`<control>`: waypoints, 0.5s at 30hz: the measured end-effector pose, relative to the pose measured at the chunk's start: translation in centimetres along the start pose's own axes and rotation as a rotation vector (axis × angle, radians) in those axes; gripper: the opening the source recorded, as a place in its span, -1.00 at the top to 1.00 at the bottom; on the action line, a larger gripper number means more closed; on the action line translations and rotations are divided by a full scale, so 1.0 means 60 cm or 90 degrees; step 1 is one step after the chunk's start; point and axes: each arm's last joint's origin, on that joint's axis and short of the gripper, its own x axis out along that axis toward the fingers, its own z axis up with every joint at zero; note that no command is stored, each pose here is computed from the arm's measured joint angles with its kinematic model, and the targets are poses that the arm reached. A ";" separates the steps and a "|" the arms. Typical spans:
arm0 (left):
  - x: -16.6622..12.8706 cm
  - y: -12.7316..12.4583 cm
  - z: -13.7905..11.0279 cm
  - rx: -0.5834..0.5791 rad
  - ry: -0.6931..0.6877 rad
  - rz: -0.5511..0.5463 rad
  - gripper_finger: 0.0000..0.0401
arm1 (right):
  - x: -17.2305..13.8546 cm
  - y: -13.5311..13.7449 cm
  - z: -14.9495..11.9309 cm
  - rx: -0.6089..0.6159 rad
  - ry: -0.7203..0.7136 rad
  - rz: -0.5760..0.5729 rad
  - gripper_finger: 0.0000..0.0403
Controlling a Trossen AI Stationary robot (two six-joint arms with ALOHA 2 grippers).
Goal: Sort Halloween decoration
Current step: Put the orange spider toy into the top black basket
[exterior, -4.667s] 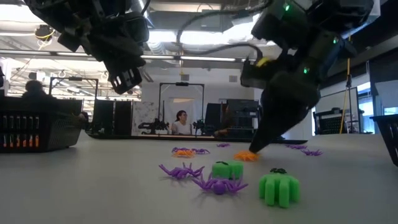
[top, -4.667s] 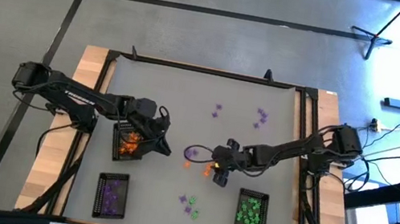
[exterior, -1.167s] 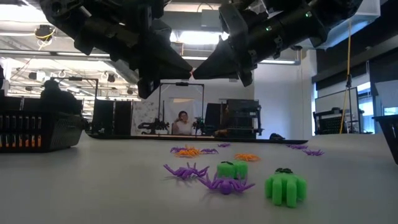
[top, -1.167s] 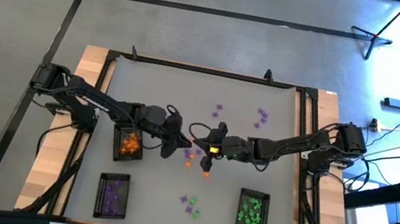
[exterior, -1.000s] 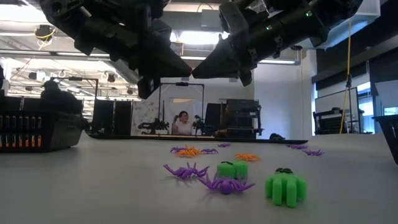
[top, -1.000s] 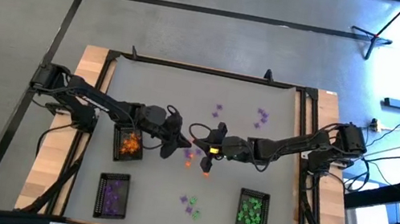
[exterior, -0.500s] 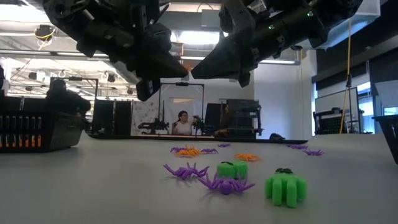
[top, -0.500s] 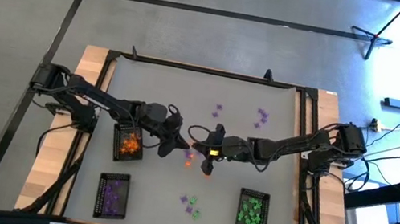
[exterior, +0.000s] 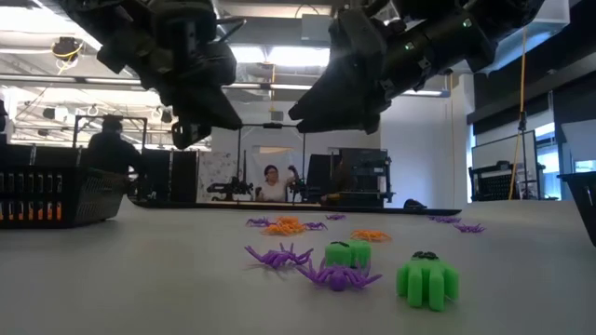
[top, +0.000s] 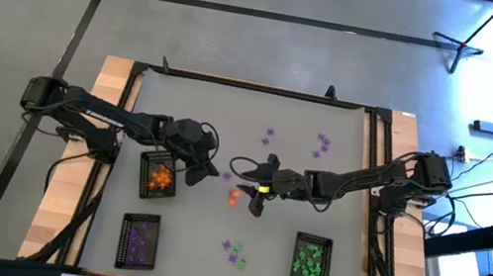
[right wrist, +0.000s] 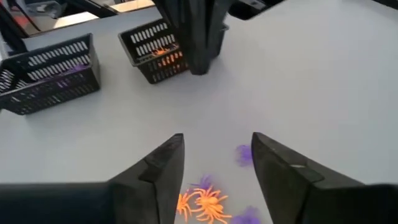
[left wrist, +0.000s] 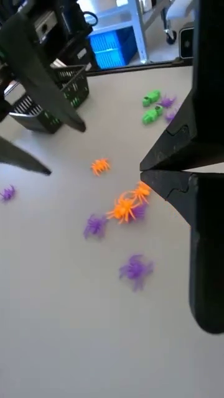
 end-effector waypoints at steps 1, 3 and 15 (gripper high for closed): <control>0.000 0.000 0.000 0.008 0.001 0.001 1.00 | 0.000 -0.001 -0.001 -0.001 0.001 -0.006 0.07; 0.000 0.001 -0.002 0.026 0.008 0.004 1.00 | 0.000 -0.002 -0.003 -0.003 0.011 -0.014 0.07; 0.014 0.001 -0.009 0.032 0.013 0.017 0.99 | -0.005 -0.005 -0.037 0.005 0.165 0.032 0.06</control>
